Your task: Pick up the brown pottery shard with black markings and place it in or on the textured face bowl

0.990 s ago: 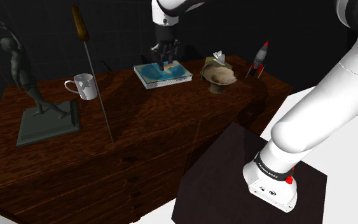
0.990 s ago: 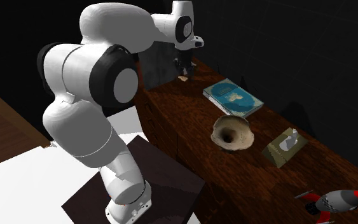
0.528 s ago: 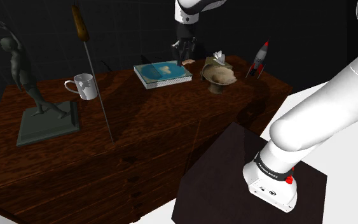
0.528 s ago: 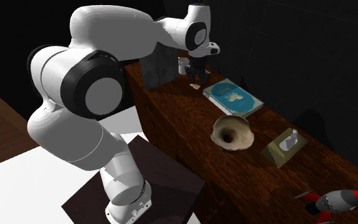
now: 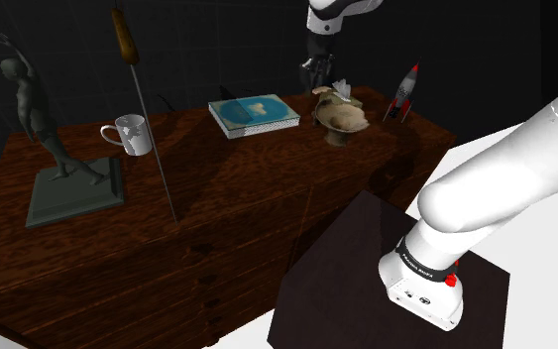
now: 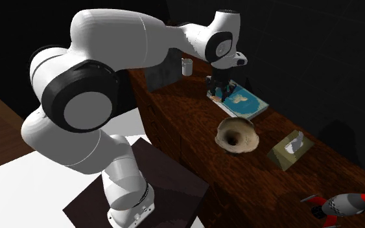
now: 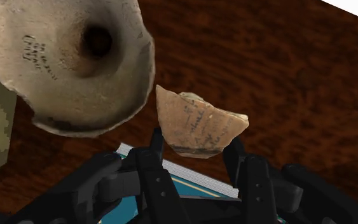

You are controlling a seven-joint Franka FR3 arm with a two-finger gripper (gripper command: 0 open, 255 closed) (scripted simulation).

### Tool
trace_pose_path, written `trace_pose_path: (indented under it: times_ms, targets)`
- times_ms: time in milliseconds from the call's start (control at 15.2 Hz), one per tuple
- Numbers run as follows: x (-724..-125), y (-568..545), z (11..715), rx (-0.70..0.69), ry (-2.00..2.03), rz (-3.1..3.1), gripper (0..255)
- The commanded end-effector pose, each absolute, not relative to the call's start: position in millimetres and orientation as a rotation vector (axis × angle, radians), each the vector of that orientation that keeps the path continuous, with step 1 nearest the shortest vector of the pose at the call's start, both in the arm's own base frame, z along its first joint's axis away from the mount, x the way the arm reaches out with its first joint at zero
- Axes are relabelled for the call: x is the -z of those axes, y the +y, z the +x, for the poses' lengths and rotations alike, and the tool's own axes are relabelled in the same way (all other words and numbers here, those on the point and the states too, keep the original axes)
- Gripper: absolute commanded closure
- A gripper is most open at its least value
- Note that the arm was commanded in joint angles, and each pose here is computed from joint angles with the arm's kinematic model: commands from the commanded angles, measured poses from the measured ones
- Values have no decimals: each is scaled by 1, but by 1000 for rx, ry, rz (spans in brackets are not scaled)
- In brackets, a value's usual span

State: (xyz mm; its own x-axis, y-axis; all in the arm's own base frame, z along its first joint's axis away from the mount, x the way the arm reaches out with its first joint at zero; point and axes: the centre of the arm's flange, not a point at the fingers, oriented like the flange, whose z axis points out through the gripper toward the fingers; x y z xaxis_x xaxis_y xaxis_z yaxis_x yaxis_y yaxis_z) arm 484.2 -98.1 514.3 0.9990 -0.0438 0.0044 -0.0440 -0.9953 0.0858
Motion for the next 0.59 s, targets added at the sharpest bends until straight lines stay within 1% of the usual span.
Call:
trace_pose_path:
  times_ms: [0,528]
  targets:
    - [-514,-125,480,-4,-64,3055,255]
    - [-516,-228,457,-4,-64,3055,255]
